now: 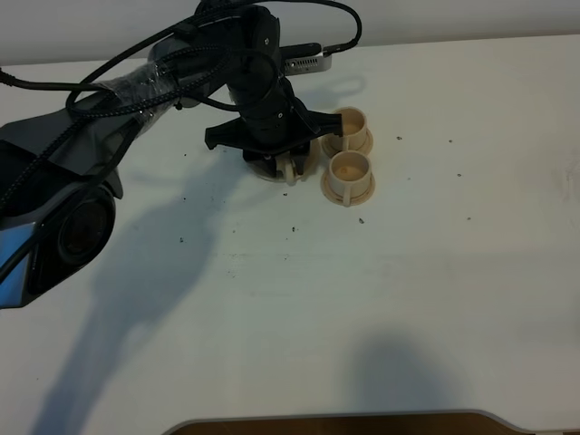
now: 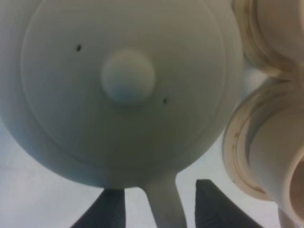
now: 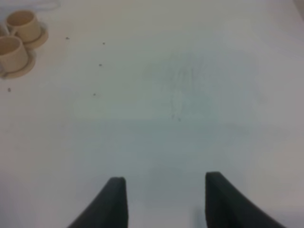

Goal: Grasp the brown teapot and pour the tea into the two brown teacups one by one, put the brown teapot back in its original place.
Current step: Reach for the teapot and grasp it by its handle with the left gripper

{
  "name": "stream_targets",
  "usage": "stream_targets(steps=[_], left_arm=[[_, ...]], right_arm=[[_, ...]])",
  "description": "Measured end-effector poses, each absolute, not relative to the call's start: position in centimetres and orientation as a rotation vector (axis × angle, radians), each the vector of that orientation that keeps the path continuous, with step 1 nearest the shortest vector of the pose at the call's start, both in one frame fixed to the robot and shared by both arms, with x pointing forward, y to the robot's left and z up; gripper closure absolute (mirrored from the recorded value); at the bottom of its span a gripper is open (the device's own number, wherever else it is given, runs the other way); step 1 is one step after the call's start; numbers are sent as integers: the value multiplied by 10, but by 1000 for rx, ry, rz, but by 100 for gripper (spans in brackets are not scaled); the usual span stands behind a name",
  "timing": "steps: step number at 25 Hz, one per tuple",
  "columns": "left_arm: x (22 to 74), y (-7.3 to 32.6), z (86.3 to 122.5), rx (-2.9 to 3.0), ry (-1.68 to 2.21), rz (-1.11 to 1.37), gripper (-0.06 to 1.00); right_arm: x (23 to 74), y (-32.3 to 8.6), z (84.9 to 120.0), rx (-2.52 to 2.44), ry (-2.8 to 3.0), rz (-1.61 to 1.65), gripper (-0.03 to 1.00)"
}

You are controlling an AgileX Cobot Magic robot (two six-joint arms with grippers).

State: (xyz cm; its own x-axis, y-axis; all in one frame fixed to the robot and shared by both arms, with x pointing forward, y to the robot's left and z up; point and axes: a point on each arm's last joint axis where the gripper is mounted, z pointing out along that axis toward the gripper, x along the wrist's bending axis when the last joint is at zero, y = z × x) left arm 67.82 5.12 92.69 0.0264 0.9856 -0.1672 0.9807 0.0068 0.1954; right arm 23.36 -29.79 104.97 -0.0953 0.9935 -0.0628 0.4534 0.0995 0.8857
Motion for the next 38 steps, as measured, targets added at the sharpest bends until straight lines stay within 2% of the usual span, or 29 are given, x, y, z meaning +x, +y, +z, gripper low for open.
stream_targets(steps=[4, 12, 38], left_arm=[[677, 52, 926, 2061, 2039, 20, 59], [677, 60, 926, 2088, 2072, 24, 48], [677, 74, 926, 2168, 2110, 58, 48]], right_arm=[[234, -298, 1050, 1443, 1652, 939, 56], [234, -298, 1050, 1443, 1652, 939, 56], [234, -298, 1050, 1444, 1651, 940, 56]])
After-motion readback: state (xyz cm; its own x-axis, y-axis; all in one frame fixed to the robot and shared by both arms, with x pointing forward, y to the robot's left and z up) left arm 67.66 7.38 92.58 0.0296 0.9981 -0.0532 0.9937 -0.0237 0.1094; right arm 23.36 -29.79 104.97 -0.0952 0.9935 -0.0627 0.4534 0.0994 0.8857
